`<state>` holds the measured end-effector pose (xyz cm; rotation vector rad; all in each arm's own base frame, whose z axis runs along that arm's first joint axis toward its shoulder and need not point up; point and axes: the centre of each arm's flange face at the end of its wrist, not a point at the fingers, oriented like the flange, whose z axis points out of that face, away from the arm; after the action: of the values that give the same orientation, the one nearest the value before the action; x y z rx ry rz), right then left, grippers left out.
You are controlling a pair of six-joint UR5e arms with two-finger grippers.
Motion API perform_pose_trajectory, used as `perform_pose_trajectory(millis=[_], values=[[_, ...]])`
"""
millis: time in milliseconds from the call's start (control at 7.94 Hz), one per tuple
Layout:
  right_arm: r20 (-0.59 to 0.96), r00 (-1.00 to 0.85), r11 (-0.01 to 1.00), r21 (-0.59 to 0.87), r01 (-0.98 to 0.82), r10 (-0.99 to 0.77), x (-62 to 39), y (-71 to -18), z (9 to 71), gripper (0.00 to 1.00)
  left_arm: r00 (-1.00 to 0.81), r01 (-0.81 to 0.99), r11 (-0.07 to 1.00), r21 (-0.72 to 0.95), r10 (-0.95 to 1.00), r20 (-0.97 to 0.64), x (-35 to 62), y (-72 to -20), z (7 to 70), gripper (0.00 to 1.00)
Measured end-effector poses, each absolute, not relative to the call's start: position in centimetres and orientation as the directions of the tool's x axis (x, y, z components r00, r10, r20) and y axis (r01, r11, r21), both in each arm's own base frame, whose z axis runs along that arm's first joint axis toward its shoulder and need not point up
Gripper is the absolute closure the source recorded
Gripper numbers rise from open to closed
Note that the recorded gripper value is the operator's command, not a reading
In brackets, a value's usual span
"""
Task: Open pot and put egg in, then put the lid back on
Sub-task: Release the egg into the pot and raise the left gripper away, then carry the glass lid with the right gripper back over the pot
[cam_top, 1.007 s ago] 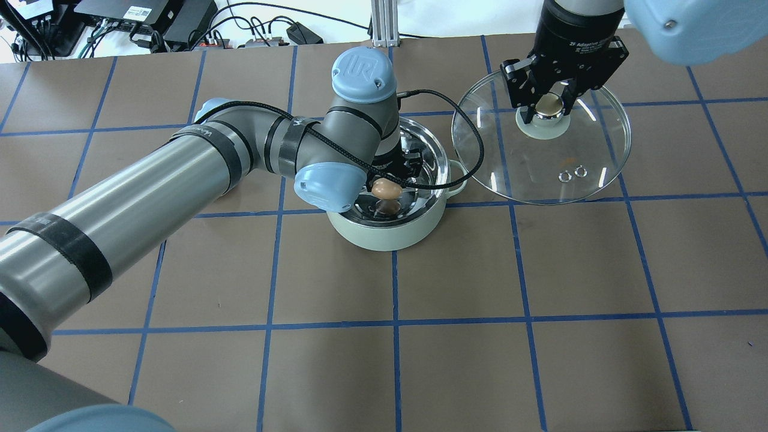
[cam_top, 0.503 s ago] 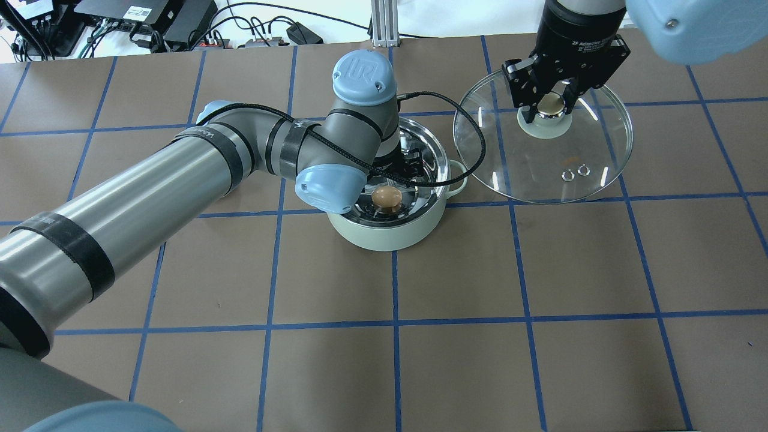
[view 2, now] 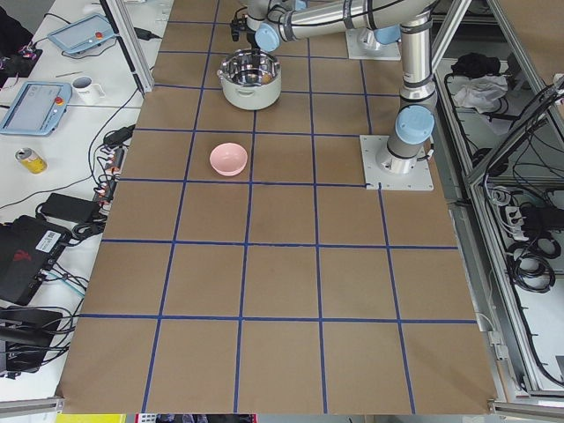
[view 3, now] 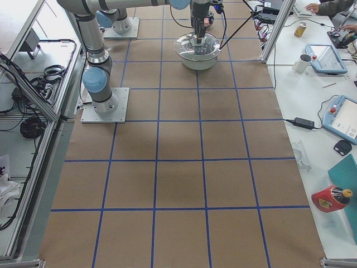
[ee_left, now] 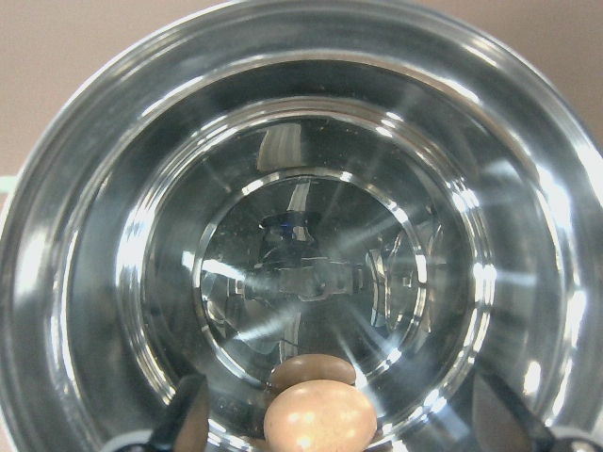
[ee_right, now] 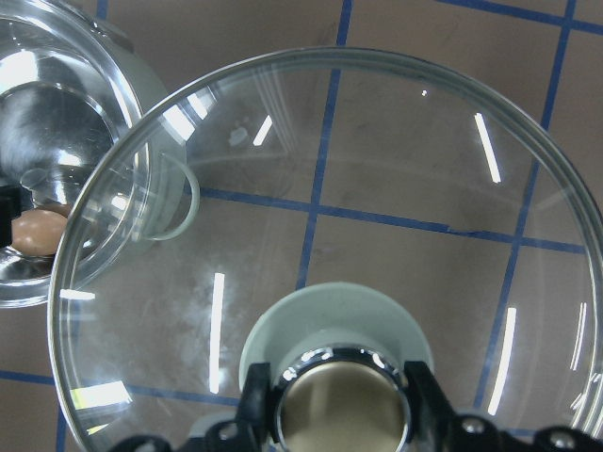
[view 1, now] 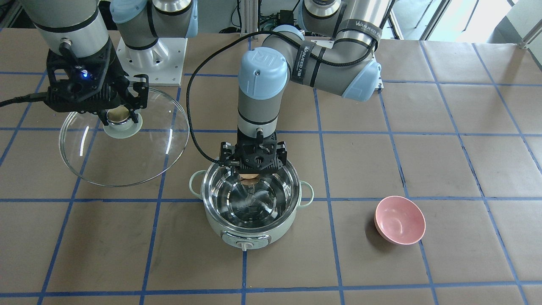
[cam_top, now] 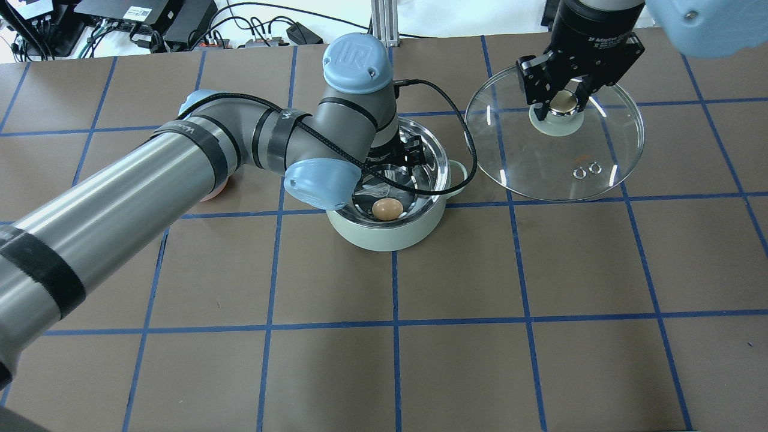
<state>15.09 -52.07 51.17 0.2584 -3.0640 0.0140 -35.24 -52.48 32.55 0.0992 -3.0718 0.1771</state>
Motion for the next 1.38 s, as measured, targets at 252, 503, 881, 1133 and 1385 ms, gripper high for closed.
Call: perform_pose_trajectory(millis=[252,503,881,1133,1385], values=[[0.063,-0.984,0.986,-0.005,-0.166,-0.165,15.2,-52.0,51.1,1.00,-0.996,-0.074,0.993,-0.094,-0.069,0.060,-33.7,-49.9,38.1,0.00],[0.064,-0.985,0.987,-0.010,-0.159,-0.158,15.6,-51.9,51.2,1.00,-0.993,-0.110,0.993,-0.047,-0.109,0.037,-29.3,-47.6,44.8,0.00],[0.048,-0.992,0.992,-0.048,-0.115,-0.113,19.8,-51.9,50.5,1.00,-0.992,-0.128,0.992,-0.004,-0.128,0.018,-21.5,-46.9,50.5,0.00],[0.039,-0.993,0.991,-0.072,-0.114,-0.111,24.5,-52.6,48.6,1.00,-0.995,-0.102,0.995,-0.005,-0.101,0.018,-15.6,-48.5,51.3,0.00],[0.027,-0.995,0.992,-0.088,-0.094,-0.092,29.1,-53.2,46.1,1.00,-0.998,-0.067,0.998,-0.005,-0.067,0.019,-12.3,-49.4,51.4,0.00]])
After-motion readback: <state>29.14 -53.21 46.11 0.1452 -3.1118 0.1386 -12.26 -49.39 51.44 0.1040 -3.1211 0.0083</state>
